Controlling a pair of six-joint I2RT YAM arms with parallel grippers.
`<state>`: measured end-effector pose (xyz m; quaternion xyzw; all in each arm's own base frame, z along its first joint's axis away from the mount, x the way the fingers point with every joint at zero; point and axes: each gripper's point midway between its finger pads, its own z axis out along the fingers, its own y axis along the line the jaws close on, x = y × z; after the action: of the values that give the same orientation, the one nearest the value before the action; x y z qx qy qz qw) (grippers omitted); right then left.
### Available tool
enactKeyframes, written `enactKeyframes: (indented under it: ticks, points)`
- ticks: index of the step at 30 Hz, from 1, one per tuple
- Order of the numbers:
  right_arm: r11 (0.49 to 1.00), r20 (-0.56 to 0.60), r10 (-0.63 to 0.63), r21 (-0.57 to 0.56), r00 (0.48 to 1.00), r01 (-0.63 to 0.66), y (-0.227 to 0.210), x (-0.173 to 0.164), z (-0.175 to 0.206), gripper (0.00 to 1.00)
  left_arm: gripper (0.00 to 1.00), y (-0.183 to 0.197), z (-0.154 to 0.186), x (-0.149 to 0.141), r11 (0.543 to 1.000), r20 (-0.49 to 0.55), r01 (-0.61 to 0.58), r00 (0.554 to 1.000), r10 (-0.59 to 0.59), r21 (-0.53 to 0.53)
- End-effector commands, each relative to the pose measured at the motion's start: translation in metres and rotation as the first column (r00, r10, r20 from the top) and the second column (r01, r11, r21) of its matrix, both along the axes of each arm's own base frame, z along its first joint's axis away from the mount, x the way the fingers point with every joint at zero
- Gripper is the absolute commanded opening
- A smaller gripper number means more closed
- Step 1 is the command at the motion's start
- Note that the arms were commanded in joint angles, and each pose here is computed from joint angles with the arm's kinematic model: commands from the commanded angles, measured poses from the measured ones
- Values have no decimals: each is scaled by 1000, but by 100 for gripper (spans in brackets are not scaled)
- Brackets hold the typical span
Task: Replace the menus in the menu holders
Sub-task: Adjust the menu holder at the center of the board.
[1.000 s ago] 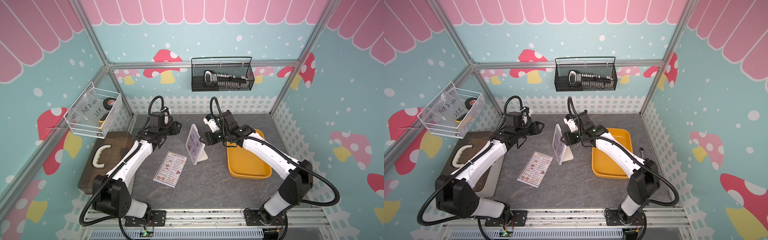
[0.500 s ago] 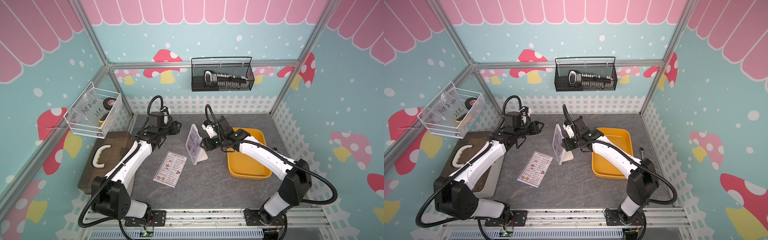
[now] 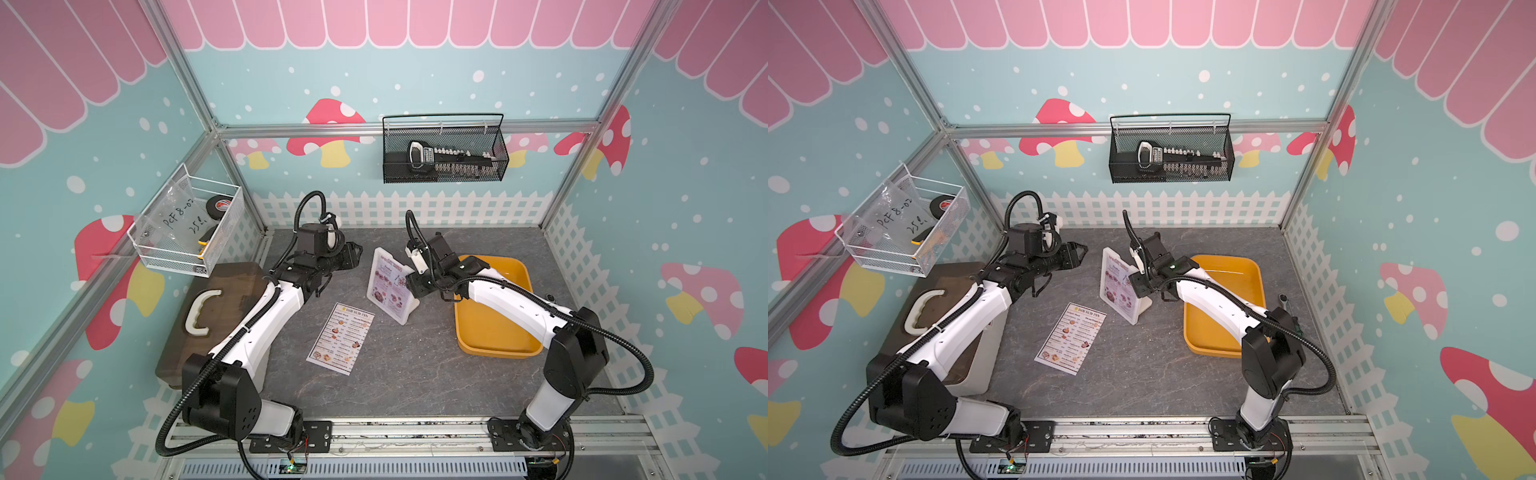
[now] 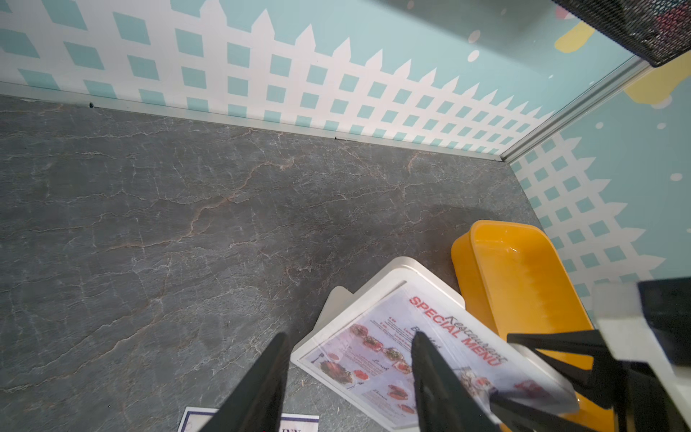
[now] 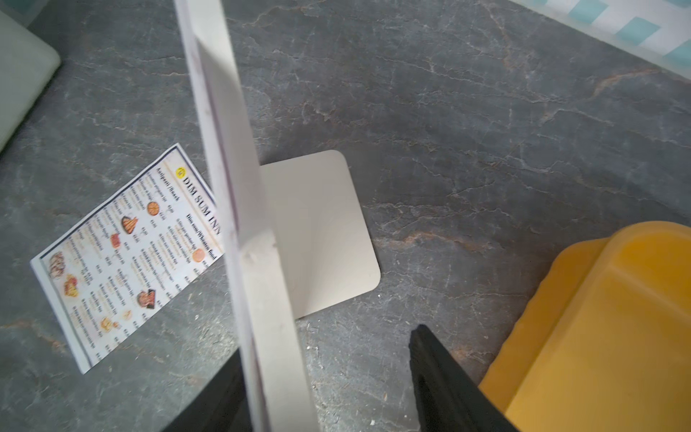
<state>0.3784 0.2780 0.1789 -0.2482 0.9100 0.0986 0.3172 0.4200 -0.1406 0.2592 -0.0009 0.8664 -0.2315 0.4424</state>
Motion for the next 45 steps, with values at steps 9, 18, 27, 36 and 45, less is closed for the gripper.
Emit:
enactKeyframes:
  ticks: [9,18,27,36,45]
  points:
    - [998,108,-46,-34,993,50,-18,64,-6,66,54,13,5,-6,999,11,-26,1000,25,37]
    - [1000,139,-5,18,990,3,-16,61,26,68,54,20,1,-6,998,-2,-42,999,42,54]
    - [995,120,-62,86,991,52,-60,48,49,66,51,-41,-41,-31,989,-134,133,983,-123,69]
    - [983,122,-145,135,982,128,-99,57,59,66,52,-70,-87,-90,985,-238,71,971,-32,158]
    - [972,118,-193,162,974,173,-106,65,60,66,52,-52,-126,-36,981,-163,-157,971,174,116]
